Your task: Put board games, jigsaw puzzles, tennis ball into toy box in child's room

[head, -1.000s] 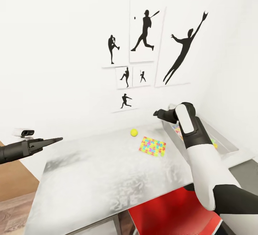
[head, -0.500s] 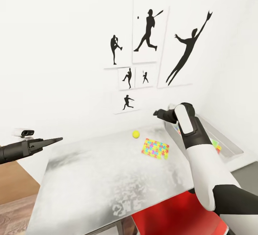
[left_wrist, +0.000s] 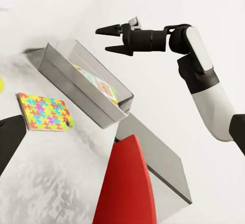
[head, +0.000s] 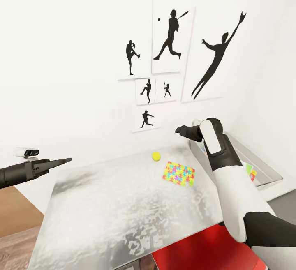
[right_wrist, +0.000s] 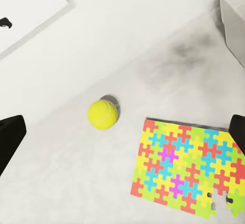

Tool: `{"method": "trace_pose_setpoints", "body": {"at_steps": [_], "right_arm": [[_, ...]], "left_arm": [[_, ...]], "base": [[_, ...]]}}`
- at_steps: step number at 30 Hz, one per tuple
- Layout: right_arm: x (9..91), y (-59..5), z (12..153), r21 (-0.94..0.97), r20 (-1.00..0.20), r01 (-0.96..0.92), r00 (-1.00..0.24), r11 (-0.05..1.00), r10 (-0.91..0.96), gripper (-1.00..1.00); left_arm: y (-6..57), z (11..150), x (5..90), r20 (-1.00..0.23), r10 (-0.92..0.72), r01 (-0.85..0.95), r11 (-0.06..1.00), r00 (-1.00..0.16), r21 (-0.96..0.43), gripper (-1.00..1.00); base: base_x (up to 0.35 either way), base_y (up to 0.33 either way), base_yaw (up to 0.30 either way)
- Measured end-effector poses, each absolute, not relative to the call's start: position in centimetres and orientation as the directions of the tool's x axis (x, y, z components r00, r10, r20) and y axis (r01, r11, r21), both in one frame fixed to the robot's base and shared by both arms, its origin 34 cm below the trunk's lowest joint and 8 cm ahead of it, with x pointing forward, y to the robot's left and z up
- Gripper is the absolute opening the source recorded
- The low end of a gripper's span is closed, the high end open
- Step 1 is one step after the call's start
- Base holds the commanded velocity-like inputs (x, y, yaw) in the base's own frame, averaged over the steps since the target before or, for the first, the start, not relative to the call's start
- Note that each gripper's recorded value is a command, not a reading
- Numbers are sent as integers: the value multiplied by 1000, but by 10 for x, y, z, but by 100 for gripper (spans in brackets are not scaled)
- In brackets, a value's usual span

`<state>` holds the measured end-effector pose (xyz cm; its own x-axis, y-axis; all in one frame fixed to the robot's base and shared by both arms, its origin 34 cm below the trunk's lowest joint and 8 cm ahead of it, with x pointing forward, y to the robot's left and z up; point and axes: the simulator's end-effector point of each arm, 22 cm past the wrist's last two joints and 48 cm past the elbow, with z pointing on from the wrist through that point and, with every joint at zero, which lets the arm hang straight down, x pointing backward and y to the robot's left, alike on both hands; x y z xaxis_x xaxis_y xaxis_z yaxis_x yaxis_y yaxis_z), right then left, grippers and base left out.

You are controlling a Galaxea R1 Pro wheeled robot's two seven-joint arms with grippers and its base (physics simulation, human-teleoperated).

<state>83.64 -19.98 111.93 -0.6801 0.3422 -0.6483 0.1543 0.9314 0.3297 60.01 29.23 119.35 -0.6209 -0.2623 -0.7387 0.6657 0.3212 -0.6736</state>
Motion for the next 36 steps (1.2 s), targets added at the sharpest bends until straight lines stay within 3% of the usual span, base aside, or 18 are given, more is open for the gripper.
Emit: {"method": "trace_pose_setpoints", "body": {"at_steps": [9, 21, 36], "right_arm": [[840, -196, 1122, 342, -658, 162, -661, 926, 359, 100], [845, -201, 1048, 272, -549, 281, -740, 920, 389, 100], [858, -217, 1042, 191, -585, 321, -722, 928, 370, 100]], "left_arm": [[292, 1193, 600, -739, -261, 665, 323, -621, -674, 100], [293, 1193, 600, -739, -261, 665, 323, -621, -673, 100], [293, 1193, 600, -739, -261, 665, 322, -621, -673, 100]], "base": [[1, 0, 0], [0, 0, 0], [0, 0, 0]]}}
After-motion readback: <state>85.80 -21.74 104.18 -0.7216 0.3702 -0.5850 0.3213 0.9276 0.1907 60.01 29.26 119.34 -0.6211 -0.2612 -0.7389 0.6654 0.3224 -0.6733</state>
